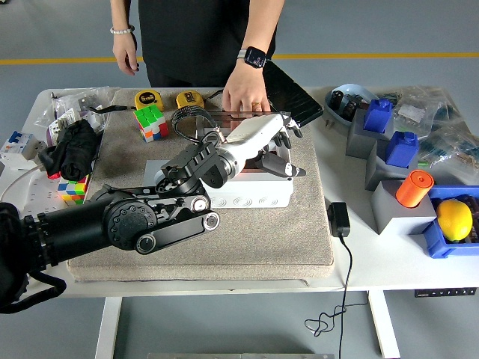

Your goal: Fetch the battery,place it into the box,close the lid of the box

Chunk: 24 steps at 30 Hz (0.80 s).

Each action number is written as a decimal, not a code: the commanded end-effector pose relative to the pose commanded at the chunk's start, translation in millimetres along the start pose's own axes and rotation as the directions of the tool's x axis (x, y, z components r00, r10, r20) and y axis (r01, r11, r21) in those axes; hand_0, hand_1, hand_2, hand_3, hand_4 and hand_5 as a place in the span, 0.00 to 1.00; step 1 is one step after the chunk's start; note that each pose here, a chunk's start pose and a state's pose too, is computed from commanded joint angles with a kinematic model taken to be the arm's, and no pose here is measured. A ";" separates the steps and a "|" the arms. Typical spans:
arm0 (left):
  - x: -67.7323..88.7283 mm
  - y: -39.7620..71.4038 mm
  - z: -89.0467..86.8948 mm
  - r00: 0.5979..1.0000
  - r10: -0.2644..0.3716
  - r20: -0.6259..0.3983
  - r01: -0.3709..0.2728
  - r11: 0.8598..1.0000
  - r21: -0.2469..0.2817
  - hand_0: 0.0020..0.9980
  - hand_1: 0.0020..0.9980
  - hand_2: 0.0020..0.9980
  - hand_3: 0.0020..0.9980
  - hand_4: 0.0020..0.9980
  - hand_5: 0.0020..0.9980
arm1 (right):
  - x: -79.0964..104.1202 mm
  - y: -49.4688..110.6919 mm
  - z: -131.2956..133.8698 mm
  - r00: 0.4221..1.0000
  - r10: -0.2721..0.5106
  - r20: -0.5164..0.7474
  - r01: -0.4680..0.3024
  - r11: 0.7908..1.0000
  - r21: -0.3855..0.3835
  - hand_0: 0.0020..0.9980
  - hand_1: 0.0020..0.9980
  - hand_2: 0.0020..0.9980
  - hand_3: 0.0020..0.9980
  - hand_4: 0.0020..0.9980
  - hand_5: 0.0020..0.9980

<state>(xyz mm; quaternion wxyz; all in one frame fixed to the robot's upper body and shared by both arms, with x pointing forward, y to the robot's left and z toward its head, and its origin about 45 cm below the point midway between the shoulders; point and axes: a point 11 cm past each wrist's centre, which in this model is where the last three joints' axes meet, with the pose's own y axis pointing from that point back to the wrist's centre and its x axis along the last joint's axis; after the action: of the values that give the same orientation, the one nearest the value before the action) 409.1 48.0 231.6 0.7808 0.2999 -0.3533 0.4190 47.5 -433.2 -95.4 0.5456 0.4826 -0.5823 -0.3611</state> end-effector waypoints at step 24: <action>43.2 73.1 -80.7 0.981 0.151 -0.121 -0.142 0.987 0.076 0.56 0.63 0.59 0.57 1.00 0.43 | 0.7 0.3 4.5 1.000 0.002 0.012 -0.002 1.000 -0.004 0.63 0.67 0.68 0.58 0.95 0.45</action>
<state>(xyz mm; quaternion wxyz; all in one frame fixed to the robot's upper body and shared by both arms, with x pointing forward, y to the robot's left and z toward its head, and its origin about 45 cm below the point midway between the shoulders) 387.3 163.1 232.9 0.7583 0.2718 -0.3099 0.5051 43.1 -434.3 -95.5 0.5433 0.4787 -0.5854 -0.3645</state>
